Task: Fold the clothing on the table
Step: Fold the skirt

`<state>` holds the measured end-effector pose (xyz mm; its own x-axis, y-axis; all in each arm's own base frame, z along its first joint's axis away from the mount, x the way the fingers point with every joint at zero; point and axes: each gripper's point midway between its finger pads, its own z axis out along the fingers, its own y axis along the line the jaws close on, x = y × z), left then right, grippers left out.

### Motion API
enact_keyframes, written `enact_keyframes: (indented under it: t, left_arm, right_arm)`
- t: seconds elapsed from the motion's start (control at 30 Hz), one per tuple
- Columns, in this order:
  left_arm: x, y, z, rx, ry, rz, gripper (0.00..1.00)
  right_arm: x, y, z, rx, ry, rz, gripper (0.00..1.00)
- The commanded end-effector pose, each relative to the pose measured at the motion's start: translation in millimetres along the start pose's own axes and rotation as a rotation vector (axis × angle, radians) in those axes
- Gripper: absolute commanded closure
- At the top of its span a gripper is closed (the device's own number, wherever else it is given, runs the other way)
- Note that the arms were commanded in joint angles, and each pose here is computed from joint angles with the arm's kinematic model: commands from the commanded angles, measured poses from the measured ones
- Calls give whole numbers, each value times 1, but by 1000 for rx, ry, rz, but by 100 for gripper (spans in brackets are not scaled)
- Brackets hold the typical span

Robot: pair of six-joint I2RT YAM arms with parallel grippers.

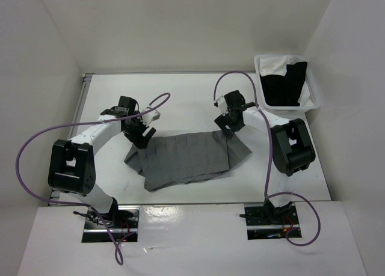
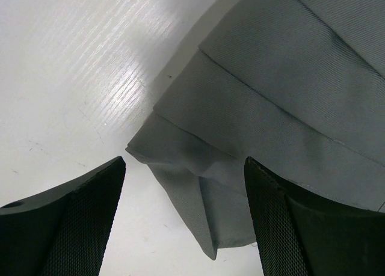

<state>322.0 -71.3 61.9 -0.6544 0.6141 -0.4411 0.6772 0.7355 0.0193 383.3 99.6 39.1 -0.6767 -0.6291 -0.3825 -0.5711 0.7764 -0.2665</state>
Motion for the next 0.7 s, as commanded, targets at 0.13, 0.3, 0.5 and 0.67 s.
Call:
enact_keyframes:
  t: [0.13,0.3,0.5,0.67]
  left_arm:
    - [-1,0,-6,-29,2,13,14]
    - [-6,4,-24,-88,-34,16,14]
    - [-8,8,-48,-172,-86,-16,14]
    - [-20,11,-78,-236,-172,-105,0]
  right_arm:
    - [-36,-52,-10,189,-108,119,10]
    - [-60,-50,-70,91,-233,152,10]
    - [-66,10,-117,-125,-271,125,8]
    - [-60,73,-109,-263,-210,39,1]
